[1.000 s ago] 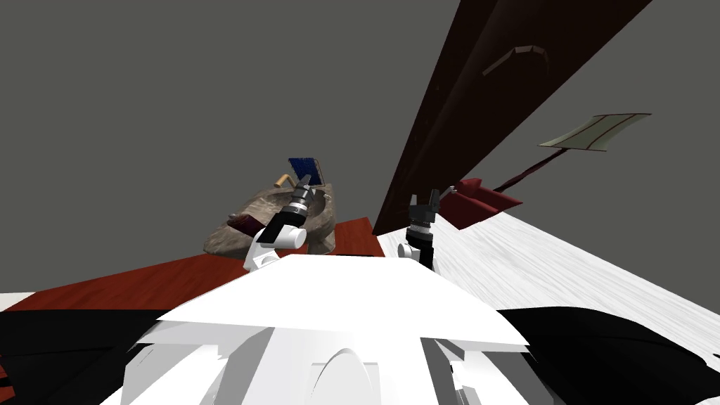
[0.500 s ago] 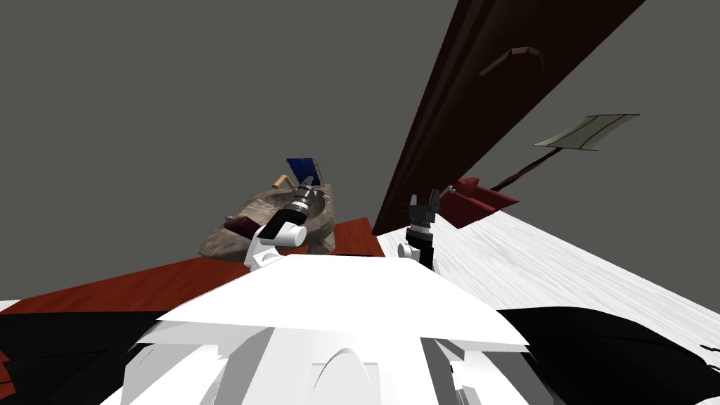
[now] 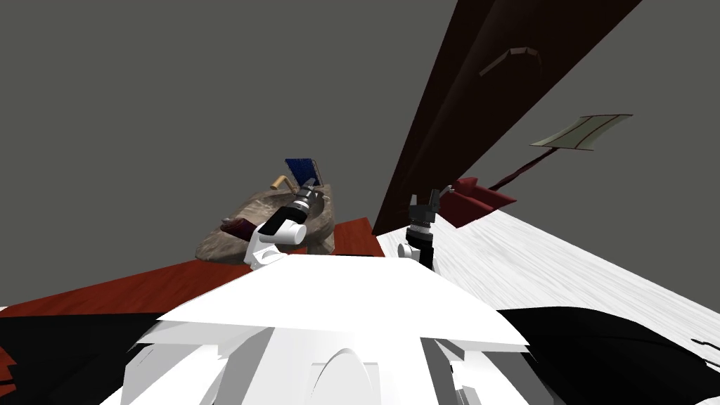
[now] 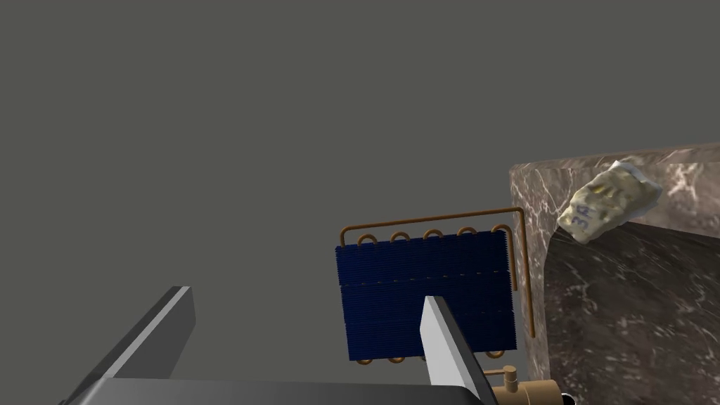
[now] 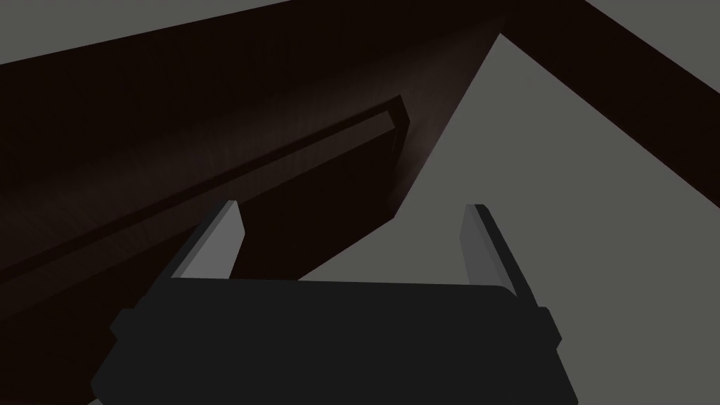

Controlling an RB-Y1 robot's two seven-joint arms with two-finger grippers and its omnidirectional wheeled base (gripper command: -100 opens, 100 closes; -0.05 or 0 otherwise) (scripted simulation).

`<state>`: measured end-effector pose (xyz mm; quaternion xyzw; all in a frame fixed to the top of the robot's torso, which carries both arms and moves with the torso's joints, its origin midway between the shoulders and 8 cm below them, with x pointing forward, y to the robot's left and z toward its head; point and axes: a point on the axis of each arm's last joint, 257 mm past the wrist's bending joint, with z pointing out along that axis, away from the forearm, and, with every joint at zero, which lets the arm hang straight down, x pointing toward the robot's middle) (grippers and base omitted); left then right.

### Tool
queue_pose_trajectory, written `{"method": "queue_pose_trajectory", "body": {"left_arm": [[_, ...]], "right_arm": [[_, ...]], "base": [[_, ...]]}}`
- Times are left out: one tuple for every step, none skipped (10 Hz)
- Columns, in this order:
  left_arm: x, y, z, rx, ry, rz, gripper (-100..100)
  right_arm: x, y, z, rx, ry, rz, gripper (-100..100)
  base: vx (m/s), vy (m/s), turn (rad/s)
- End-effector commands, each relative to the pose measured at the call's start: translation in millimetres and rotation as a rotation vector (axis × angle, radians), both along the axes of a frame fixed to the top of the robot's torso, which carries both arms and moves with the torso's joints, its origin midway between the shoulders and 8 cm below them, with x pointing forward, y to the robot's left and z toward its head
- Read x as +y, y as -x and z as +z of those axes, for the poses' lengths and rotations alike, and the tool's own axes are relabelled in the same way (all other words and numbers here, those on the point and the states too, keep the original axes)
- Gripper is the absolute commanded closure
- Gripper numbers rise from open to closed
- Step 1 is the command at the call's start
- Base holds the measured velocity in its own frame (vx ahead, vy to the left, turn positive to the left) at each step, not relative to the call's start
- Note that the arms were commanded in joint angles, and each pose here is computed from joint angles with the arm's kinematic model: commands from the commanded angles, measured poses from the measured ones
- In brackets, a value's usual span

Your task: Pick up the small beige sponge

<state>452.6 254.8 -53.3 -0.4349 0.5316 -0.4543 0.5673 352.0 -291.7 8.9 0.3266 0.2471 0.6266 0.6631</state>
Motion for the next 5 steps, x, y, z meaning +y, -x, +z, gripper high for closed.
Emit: {"method": "queue_pose_trajectory", "body": {"left_arm": [[0.8,-1.9,-10.6,0.045,0.001,0.005,-100],[0.4,-4.7,-10.5,0.058,0.001,0.005,-100],[1.5,-4.5,-17.8,0.086,0.002,0.009,-100],[2.2,-4.3,-22.6,0.105,0.002,0.012,-100],[2.1,-6.8,-23.6,0.122,0.003,0.013,-100]], "right_arm": [[0.0,0.0,0.0,0.000,0.000,0.000,0],[0.0,0.0,0.0,0.000,0.000,0.000,0],[0.0,0.0,0.0,0.000,0.000,0.000,0],[0.0,0.0,0.0,0.000,0.000,0.000,0],[0.0,0.0,0.0,0.000,0.000,0.000,0]], "base": [[0.020,0.010,-0.028],[0.031,0.015,-0.044],[0.028,0.015,-0.022],[0.011,0.006,0.003],[0.020,0.009,-0.047]]}}
